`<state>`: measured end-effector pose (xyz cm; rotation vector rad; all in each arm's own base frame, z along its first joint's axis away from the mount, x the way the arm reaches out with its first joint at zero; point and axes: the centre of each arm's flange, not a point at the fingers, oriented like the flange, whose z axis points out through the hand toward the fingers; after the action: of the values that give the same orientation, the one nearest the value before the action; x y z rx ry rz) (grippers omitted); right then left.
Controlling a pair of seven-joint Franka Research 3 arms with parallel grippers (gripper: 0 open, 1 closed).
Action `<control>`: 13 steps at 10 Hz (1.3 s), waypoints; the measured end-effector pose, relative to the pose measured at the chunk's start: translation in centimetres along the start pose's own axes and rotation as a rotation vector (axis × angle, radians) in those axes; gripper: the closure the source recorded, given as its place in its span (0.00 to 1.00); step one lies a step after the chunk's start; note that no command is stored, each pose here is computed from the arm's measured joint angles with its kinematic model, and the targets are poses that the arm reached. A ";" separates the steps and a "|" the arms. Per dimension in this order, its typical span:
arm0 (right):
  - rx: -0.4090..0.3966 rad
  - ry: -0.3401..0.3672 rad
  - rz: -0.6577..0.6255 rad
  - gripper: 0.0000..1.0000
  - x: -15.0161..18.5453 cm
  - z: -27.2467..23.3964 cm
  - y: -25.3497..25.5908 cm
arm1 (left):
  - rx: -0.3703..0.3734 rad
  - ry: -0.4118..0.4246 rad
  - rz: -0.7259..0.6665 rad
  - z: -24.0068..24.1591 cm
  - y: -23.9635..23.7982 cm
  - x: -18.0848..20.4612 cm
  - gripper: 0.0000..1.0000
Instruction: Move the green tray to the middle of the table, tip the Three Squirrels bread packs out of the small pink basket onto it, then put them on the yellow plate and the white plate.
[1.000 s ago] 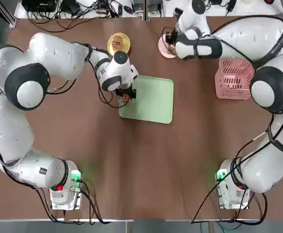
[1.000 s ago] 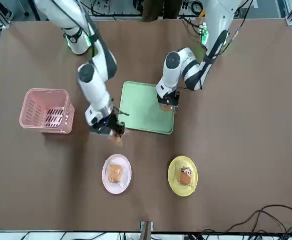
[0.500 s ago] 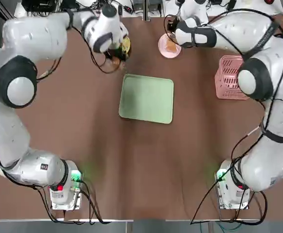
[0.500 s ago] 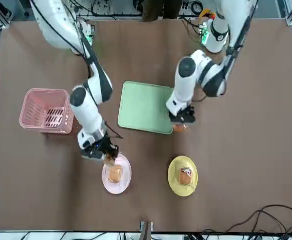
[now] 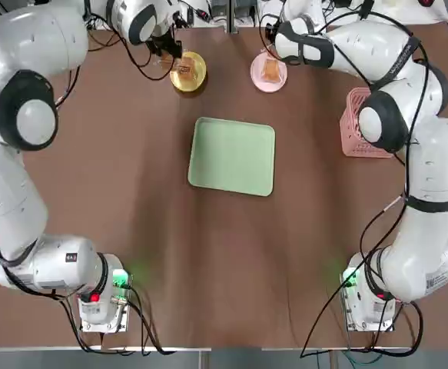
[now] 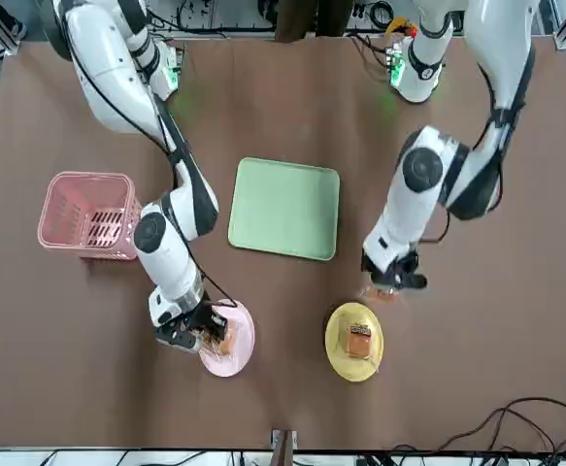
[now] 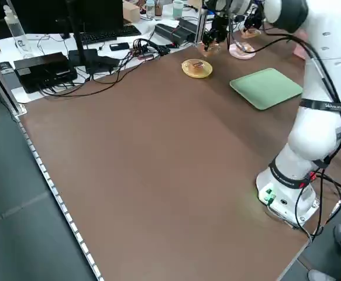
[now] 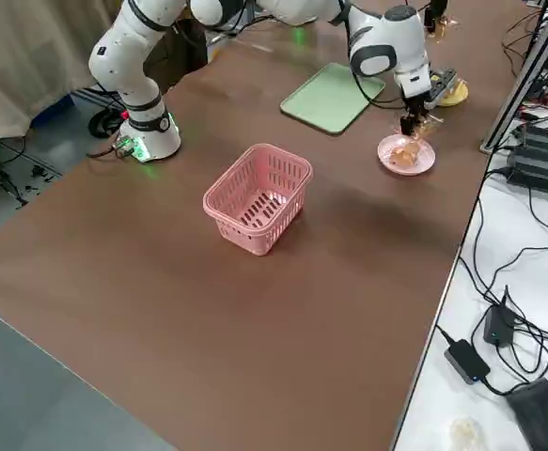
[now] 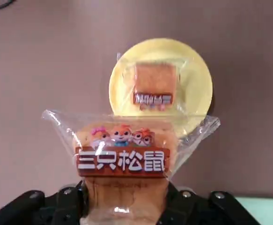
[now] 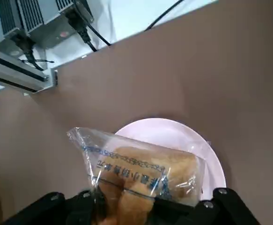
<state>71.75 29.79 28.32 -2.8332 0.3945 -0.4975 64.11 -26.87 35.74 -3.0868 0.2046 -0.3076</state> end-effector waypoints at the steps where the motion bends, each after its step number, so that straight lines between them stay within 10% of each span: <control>1: 0.007 0.005 -0.002 0.78 -0.1 1.1 0.3 | -0.002 0.007 0.011 1.9 0.3 1.3 0.48; 11: 0.049 0.040 -0.011 0.78 -0.9 4.6 1.2 | 0.008 0.127 0.033 7.8 2.0 4.6 0.45; 13: 0.048 0.039 -0.012 0.63 -1.0 4.7 1.3 | -0.007 0.145 0.031 8.9 1.8 4.6 0.42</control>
<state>72.29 29.77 23.36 -2.7848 0.3686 -0.5580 70.14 -29.14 27.85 -3.0661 0.2583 -0.5309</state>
